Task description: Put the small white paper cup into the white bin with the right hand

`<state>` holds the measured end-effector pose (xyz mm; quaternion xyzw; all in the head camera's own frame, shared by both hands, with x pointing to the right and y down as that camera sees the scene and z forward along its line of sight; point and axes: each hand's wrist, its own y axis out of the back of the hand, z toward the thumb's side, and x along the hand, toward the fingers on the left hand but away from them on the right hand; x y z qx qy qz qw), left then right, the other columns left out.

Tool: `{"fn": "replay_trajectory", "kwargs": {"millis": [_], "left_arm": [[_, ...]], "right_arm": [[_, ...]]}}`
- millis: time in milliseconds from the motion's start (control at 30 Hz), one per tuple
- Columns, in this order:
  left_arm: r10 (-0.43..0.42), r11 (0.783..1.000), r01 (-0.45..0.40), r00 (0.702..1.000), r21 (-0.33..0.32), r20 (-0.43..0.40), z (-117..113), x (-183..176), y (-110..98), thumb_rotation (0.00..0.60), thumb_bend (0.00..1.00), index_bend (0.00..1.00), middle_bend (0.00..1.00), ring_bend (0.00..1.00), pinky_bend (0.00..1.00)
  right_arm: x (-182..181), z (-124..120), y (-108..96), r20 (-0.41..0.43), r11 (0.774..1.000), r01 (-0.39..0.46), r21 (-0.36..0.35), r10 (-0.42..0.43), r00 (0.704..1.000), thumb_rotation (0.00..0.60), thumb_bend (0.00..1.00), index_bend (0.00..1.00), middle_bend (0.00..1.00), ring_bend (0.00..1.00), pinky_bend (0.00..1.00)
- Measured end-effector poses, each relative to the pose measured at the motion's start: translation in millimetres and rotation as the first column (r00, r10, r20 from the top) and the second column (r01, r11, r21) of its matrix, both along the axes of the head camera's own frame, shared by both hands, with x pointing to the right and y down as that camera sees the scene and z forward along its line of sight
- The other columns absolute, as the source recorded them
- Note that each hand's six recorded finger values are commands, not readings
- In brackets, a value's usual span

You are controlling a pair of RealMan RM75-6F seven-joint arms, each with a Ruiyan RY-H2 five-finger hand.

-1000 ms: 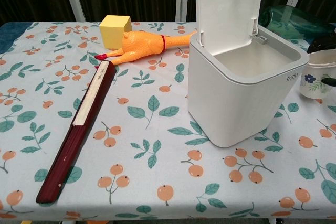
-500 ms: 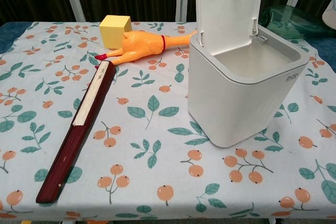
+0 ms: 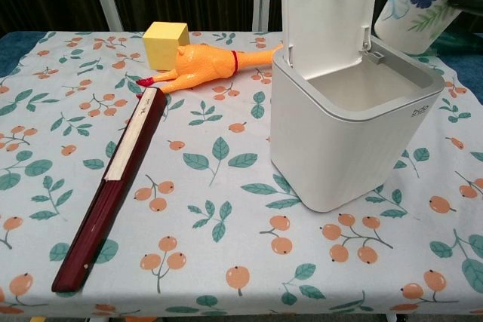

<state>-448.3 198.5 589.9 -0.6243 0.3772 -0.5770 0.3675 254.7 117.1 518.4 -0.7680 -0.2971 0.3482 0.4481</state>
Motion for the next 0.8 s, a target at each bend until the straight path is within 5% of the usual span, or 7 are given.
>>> {"fn": "replay_trajectory", "kwargs": {"millis": [233,567,800], "left_arm": [[-0.009,1.000,0.009,1.000,-0.003,0.000,0.3,-3.9,2.1,0.600,0.10,0.09,0.12,0.09,0.16],[-0.011,1.000,0.011,1.000,-0.002,-0.004,0.9,-4.4,3.2,0.600,0.10,0.09,0.12,0.09,0.16],[-0.008,1.000,0.008,1.000,0.015,-0.006,-2.5,-4.1,2.3,0.600,0.10,0.09,0.12,0.09,0.16]], "right_arm": [[-14.0,7.5,4.5,-0.001,0.999,0.040,-0.022,-0.040,0.999,0.600,0.06,0.02,0.10,0.01,0.21],[1.9,1.9,2.7,-0.005,1.000,-0.001,-0.016,0.001,1.000,0.600,0.00,0.00,0.02,0.00,0.13],[65.8,-0.1,0.7,-0.083,0.983,-0.169,0.069,0.174,0.981,0.600,0.00,0.00,0.01,0.00,0.09]]}}
